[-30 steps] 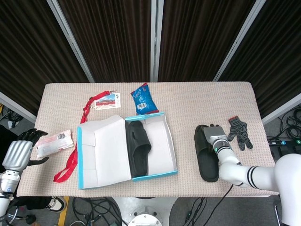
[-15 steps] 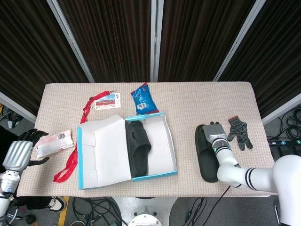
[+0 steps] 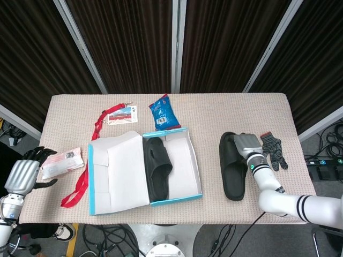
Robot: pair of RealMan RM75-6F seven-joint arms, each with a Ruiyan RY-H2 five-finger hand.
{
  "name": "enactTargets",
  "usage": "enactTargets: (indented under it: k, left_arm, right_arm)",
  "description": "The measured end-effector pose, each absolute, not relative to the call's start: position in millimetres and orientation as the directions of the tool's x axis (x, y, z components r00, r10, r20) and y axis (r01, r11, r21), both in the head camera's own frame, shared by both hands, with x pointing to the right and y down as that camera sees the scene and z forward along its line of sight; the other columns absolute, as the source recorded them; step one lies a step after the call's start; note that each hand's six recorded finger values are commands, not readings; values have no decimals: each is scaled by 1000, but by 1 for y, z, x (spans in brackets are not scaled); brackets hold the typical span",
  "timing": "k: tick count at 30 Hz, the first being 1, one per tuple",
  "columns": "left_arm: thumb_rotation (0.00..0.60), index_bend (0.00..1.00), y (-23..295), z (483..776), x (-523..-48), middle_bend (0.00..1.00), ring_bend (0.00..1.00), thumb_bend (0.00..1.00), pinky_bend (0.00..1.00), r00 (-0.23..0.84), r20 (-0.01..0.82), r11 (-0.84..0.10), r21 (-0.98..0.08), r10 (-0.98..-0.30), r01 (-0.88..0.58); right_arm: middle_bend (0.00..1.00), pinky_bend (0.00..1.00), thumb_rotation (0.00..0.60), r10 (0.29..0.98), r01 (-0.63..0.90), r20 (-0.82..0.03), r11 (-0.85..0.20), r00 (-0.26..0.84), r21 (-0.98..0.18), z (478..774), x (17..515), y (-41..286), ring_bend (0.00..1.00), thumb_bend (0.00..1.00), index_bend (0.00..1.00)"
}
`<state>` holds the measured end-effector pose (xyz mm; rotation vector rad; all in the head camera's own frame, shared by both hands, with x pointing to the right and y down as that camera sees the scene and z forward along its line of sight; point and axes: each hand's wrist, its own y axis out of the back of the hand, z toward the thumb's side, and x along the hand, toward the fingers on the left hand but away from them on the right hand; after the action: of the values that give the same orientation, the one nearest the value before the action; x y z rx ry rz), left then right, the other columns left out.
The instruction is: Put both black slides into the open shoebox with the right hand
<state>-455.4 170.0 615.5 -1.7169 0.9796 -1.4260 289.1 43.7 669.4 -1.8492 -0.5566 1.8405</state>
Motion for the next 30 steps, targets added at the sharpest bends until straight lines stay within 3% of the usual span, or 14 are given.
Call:
enactTargets:
  k: [9, 15, 22, 30]
  left_arm:
    - [600, 239, 169, 615, -453, 229, 124, 117, 190, 112, 464, -475, -872, -879, -116]
    - [600, 239, 168, 614, -454, 229, 124, 117, 189, 109, 462, -473, -873, -880, -118]
    - [600, 239, 169, 613, -452, 230, 124, 117, 189, 114, 462, -474, -871, -879, -129]
    - [600, 238, 168, 613, -452, 229, 123, 116, 189, 114, 462, -474, -872, -879, -121]
  right_arm:
    - [437, 296, 600, 684, 125, -717, -730, 138, -672, 608, 279, 12, 225, 155, 475]
    - [438, 296, 600, 699, 253, -674, -715, 240, -652, 588, 260, 12, 225, 155, 475]
    - [446, 296, 600, 712, 414, -606, -700, 353, -582, 578, 239, 12, 225, 155, 487]
    - [445, 296, 600, 672, 525, -583, -732, 456, -434, 597, 221, 23, 225, 155, 487]
